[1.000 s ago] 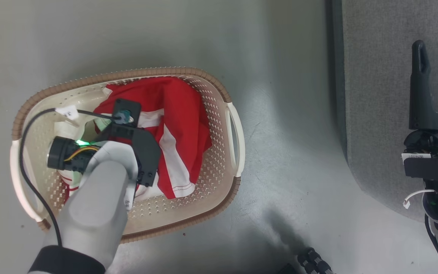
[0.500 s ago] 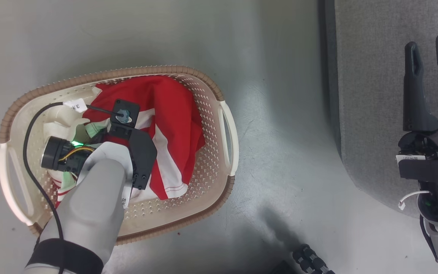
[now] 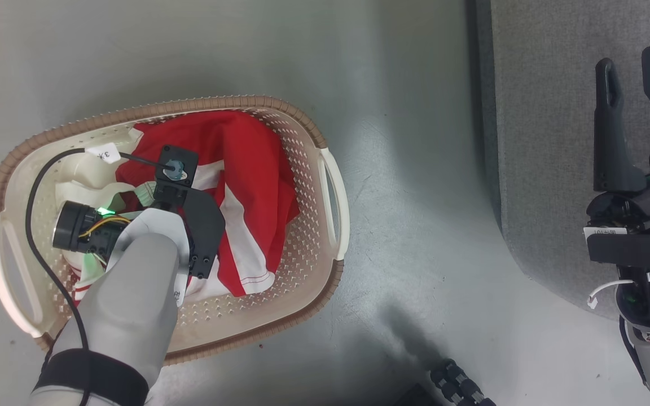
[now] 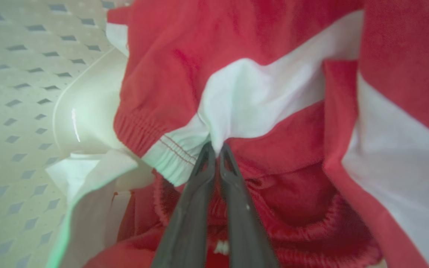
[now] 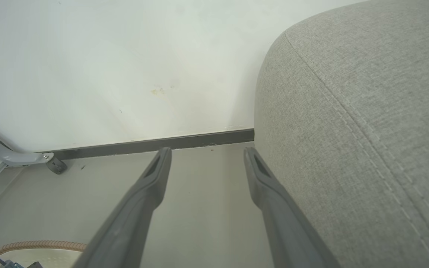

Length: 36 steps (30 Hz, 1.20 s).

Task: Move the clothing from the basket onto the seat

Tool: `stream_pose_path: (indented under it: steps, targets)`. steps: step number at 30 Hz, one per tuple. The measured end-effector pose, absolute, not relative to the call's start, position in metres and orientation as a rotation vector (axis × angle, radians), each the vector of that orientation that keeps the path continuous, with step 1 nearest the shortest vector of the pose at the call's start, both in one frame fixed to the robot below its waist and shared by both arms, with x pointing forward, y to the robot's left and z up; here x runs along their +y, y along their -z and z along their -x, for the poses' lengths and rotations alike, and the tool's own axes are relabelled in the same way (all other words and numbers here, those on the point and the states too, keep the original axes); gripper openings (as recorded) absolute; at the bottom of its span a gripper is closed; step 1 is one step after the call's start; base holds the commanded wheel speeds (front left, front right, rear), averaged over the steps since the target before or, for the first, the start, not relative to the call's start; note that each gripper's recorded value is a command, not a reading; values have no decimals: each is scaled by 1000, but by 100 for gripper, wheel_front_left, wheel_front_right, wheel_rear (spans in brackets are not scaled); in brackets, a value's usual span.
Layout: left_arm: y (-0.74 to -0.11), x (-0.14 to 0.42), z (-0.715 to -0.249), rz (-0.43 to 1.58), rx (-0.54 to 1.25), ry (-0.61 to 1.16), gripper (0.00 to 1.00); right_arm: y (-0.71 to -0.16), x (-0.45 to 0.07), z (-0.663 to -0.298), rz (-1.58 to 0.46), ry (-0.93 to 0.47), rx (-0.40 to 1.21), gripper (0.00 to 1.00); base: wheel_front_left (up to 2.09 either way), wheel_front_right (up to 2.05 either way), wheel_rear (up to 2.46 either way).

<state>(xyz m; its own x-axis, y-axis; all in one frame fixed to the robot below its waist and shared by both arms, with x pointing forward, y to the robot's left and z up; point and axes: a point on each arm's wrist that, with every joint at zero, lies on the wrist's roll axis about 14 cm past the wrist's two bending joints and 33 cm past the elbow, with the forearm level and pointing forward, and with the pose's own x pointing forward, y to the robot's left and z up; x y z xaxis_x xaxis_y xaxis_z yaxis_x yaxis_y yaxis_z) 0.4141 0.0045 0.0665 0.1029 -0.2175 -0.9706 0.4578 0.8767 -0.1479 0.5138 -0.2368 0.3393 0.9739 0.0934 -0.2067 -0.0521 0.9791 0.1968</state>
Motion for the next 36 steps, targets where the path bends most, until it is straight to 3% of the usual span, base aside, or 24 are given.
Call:
stream_pose_path:
  steps: [20,36]
  targets:
    - [-117,-3,-434,-77,1160,513,0,-370,-245,-513,-180,-57,175,100,0,0,0]
    - [-215,-11,-455,63,825,548,0,-424,-240,-499,-194,-74,92,100,0,0,0]
